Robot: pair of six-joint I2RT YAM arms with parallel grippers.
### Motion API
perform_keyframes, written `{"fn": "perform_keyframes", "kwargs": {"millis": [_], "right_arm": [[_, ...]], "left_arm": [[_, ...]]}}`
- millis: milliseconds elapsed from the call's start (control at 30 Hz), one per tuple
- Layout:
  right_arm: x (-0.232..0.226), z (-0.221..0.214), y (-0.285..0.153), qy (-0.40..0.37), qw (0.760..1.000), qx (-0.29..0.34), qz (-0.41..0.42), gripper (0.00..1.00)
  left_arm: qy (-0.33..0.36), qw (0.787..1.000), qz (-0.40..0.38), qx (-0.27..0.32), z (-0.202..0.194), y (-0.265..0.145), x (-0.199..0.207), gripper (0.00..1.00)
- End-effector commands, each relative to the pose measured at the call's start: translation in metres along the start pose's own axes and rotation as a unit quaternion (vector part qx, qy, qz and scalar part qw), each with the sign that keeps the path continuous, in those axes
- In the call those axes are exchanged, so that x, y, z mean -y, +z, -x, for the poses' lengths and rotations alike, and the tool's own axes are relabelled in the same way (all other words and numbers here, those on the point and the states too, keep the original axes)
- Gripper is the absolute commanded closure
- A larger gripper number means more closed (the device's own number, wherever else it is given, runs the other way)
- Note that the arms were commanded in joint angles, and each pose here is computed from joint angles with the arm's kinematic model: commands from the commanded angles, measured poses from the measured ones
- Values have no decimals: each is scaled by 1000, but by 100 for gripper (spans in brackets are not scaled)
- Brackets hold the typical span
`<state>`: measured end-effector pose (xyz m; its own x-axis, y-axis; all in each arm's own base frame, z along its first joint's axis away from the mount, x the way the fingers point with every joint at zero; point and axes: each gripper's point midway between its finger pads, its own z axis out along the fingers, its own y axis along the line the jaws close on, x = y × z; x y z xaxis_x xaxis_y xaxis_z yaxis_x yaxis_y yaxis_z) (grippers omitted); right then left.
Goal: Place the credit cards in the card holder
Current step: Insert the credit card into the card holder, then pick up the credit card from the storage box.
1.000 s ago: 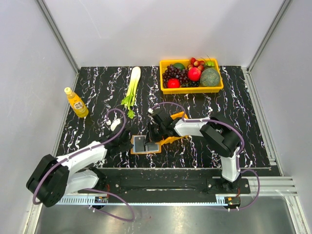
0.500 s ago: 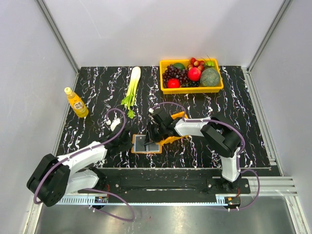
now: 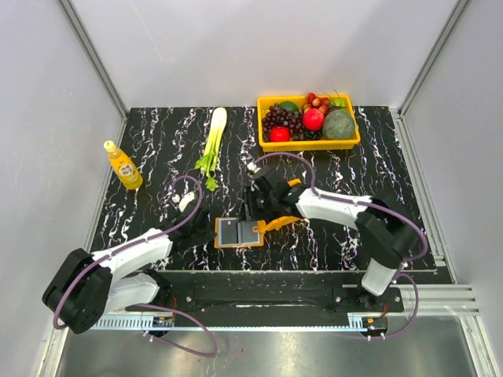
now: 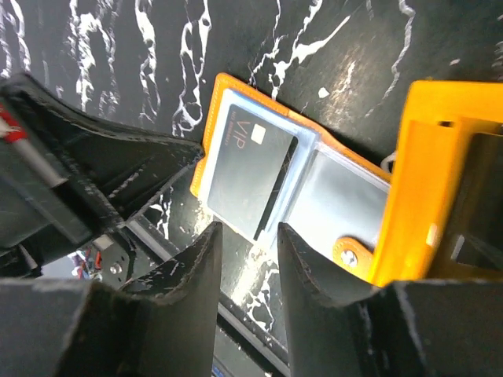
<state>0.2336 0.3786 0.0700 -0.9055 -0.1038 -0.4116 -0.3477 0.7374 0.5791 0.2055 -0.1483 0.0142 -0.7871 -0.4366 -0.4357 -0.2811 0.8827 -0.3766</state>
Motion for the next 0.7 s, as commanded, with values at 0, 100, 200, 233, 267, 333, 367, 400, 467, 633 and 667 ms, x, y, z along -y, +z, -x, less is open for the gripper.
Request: {"fn": "perform_keyframes", "kwargs": {"millis": [0,100,200,233,267,333,367,400,467,633,667], "right_arm": [[14,56,-55,-11,995,87,-39,60],[57,70,-76,11,991,102,-86,58],[93,67,-82,27,990,76,-112,57],[100,62,-80,25,991,63,-116,57],[104,58,-76,24,992,52,-116,57],[108,50,-70,24,993,32,-113,57],[110,48,-66,27,993,26,-114,57],[113,46,-62,27,993,20,-117,57],[117,43,-56,30,992,13,-120,57],[129,39,-39,37,991,-6,-130,58],[129,37,-36,39,991,-10,-125,59]], "left_arm": [[13,1000,3,-27,-14,-5,-7,100],[14,999,0,-29,-14,-4,-6,100],[16,999,-1,-29,-14,-4,-5,100],[16,999,-1,-29,-14,-5,-5,100],[17,1000,-2,-27,-12,-5,-4,100],[19,999,0,-27,-12,-5,-5,100],[20,999,-1,-27,-13,-6,-5,100],[20,999,-2,-26,-12,-6,-5,100],[20,999,-2,-26,-12,-7,-4,100],[23,999,-4,-27,-11,-6,-2,100],[24,999,-5,-28,-11,-6,-1,100]]}}
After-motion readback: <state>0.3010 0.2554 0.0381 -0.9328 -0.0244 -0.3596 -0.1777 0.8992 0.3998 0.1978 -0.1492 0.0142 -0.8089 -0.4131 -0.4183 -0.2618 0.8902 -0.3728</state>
